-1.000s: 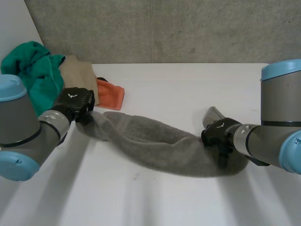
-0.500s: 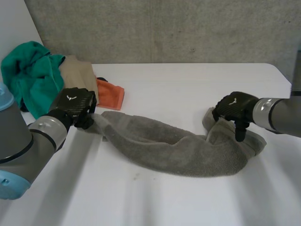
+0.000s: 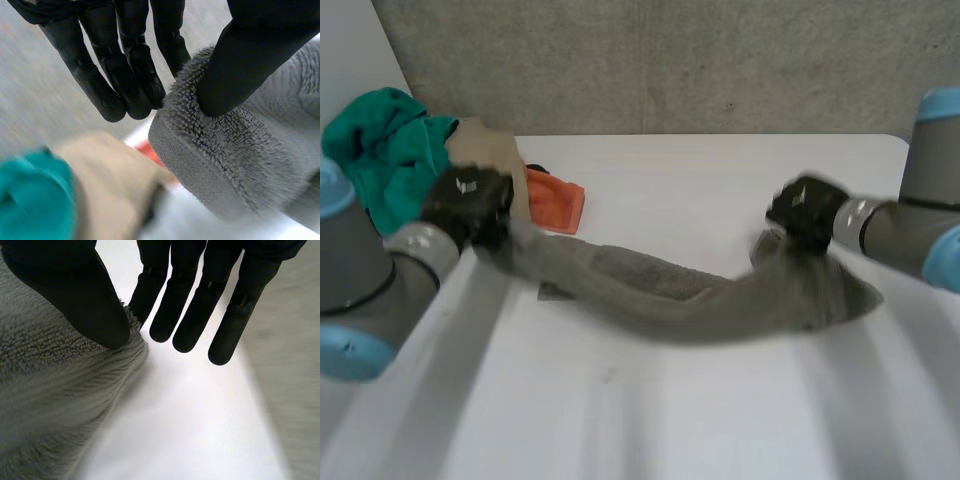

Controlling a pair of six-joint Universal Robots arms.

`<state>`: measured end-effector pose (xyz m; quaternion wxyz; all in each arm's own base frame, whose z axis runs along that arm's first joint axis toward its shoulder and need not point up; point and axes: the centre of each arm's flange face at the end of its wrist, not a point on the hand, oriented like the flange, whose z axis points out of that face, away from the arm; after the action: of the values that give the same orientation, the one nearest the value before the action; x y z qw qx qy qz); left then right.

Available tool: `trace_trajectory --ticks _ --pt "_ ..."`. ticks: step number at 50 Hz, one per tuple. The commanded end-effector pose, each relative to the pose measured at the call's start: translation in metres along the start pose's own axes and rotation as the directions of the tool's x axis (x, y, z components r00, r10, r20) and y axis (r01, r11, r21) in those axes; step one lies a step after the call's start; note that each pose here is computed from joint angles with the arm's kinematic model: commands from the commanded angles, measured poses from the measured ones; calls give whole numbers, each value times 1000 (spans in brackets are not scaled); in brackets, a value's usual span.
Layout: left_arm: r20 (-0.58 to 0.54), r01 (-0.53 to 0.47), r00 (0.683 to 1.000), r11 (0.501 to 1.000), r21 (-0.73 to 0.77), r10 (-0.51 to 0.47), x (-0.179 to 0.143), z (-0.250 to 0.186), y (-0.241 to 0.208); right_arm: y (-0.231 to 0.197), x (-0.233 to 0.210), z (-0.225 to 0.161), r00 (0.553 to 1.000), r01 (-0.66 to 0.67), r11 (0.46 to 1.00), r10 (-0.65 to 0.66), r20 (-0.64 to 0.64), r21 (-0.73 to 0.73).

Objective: Fold the laundry.

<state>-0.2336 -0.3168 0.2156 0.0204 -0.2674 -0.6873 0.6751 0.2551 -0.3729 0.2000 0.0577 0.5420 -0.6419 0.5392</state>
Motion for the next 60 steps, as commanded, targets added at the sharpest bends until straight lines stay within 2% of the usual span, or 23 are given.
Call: trace_trajectory --ticks 1,2,4,5,8,11,15,16,19,20,24,28,32,38,45,50,60 --pt "226 -124 973 914 386 36 -49 40 -108 -66 122 -21 842 -39 944 209 -498 329" --pt "287 -137 958 867 479 -7 -63 41 -138 -78 148 -37 767 -48 907 302 -566 418" --pt "320 -135 945 817 561 -63 -73 39 -165 -90 169 -53 702 -45 862 387 -599 504" --pt "328 -124 938 771 624 -115 -80 36 -185 -98 182 -66 654 -35 822 449 -609 568" --pt "304 -87 937 728 680 -173 -85 33 -203 -102 193 -80 627 -19 792 484 -610 610" --pt "267 -53 948 745 665 -171 -79 35 -196 -95 184 -77 659 -55 809 470 -588 585" --pt "244 -17 958 817 576 -153 -68 40 -161 -73 160 -59 724 -140 840 448 -524 525" --pt "238 -3 961 852 523 -142 -63 41 -140 -63 147 -51 753 -179 851 442 -488 494" --pt "223 21 966 895 445 -134 -55 41 -106 -40 127 -42 787 -242 869 435 -437 431" --pt "196 47 972 929 366 -126 -43 39 -73 -23 110 -36 808 -287 880 434 -398 378" --pt "120 82 987 973 218 -110 -15 28 -16 30 46 -21 864 -391 898 433 -258 201" --pt "23 100 994 989 111 -104 14 15 32 69 -2 -16 894 -413 909 417 -162 58" --pt "-16 80 997 994 78 -79 26 7 53 86 -21 -19 914 -391 920 385 -124 -23" --pt "-14 46 999 997 69 -45 24 -1 49 81 -15 -31 919 -385 921 377 -116 -59" --pt "-20 46 999 996 73 -44 20 -10 31 48 17 -52 918 -384 922 377 -123 -43" --pt "-24 48 999 997 66 -47 22 -14 28 43 23 -46 936 -349 933 343 -74 -87" --pt "-29 54 998 996 67 -52 23 -13 27 61 21 -21 978 -201 966 208 30 -164"
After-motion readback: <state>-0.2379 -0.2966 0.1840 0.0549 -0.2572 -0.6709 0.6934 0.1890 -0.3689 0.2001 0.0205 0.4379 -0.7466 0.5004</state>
